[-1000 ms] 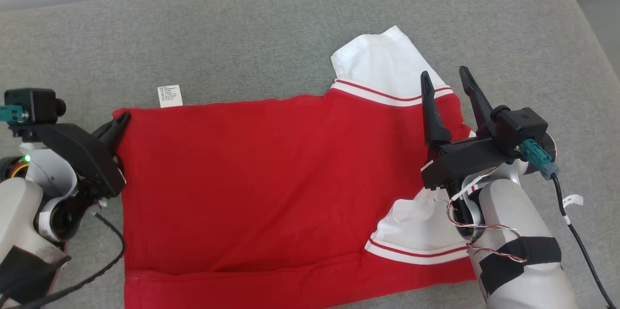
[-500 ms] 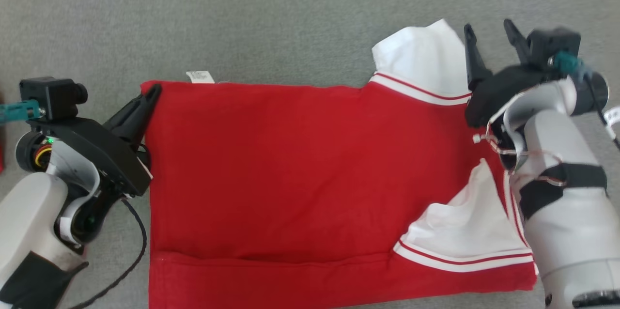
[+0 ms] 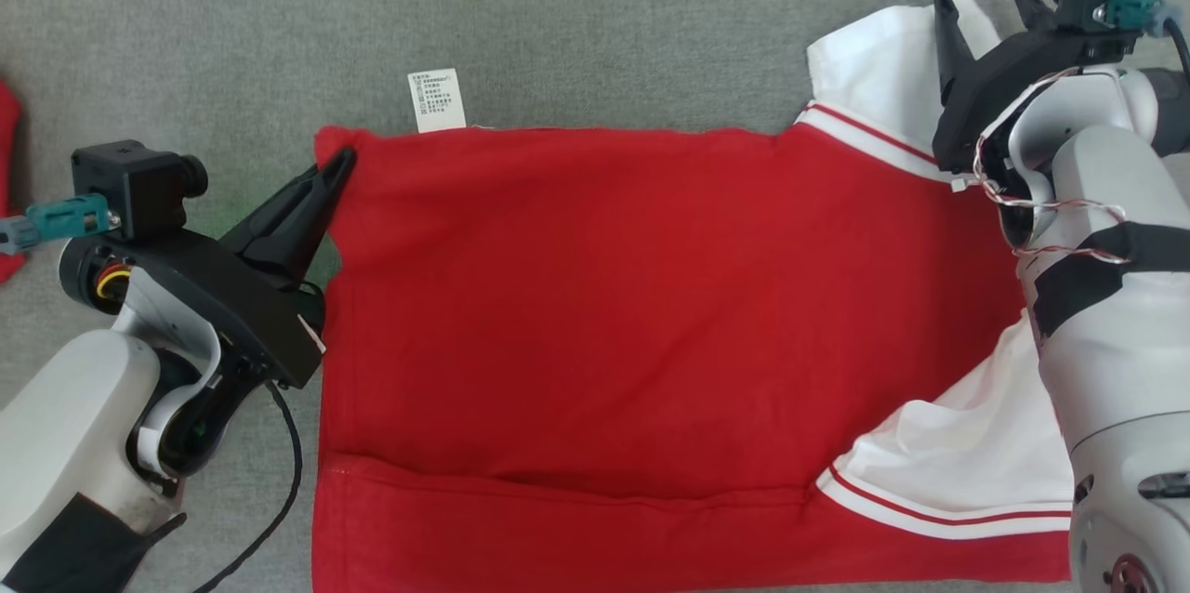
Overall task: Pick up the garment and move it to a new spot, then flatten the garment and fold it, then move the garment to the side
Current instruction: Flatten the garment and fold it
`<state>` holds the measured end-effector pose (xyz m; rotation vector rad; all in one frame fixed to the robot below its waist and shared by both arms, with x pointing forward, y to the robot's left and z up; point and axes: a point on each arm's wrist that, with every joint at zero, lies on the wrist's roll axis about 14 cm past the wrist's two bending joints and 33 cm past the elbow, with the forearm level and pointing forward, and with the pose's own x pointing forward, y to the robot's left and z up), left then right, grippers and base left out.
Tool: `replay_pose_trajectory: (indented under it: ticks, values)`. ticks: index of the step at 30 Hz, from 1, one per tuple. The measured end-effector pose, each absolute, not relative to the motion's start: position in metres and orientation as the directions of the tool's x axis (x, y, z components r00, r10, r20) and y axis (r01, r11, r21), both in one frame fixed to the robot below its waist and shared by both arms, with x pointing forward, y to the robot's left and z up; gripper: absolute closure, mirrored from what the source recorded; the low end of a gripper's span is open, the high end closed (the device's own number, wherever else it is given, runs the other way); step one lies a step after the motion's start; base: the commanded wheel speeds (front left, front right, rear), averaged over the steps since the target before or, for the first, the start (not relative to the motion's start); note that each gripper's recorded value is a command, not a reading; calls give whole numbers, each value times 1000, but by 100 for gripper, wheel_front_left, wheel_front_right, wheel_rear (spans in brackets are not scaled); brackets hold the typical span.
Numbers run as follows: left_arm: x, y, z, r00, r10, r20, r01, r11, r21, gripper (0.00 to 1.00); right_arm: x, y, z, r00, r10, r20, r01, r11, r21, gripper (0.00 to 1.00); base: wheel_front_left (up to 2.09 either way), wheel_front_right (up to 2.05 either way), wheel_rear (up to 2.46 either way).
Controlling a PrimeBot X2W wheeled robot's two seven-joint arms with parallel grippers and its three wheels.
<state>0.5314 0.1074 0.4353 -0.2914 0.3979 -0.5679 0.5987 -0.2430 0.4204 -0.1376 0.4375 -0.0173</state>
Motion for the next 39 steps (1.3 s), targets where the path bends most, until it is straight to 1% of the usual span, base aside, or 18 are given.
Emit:
replay_pose_trajectory:
  ticks: [6, 7, 8, 11, 14, 19, 23, 31, 39]
  values:
    - [532, 108, 426, 765, -574, -292, 461, 805, -375, 100, 604, -243, 402, 876, -58, -480, -26, 986, -166, 0, 0, 0, 0]
    - [532, 108, 425, 764, -574, -293, 460, 804, -376, 100, 604, -241, 400, 870, -58, -489, -25, 987, -161, 76, 0, 0, 0]
    - [532, 108, 424, 764, -574, -293, 460, 804, -376, 100, 605, -241, 399, 866, -58, -497, -27, 986, -163, 100, 0, 0, 0]
    - [533, 108, 424, 766, -574, -289, 460, 803, -379, 100, 607, -238, 397, 860, -57, -507, -25, 988, -153, 100, 0, 0, 0]
    - [535, 109, 422, 769, -572, -285, 455, 803, -384, 100, 611, -237, 404, 876, -56, -480, -22, 988, -154, 100, 0, 0, 0]
    - [536, 113, 427, 786, -557, -268, 443, 810, -384, 100, 618, -237, 433, 928, -53, -370, 0, 990, -144, 100, 0, 0, 0]
    - [533, 114, 433, 797, -547, -256, 437, 815, -380, 100, 614, -239, 453, 954, -51, -297, 8, 989, -145, 100, 0, 0, 0]
    - [517, 110, 444, 816, -536, -215, 436, 816, -379, 100, 584, -239, 478, 987, -41, -156, 34, 998, -53, 100, 0, 0, 0]
    - [493, 103, 452, 832, -526, -176, 447, 824, -347, 100, 527, -243, 480, 996, -48, -73, 53, 996, 70, 100, 0, 0, 0]
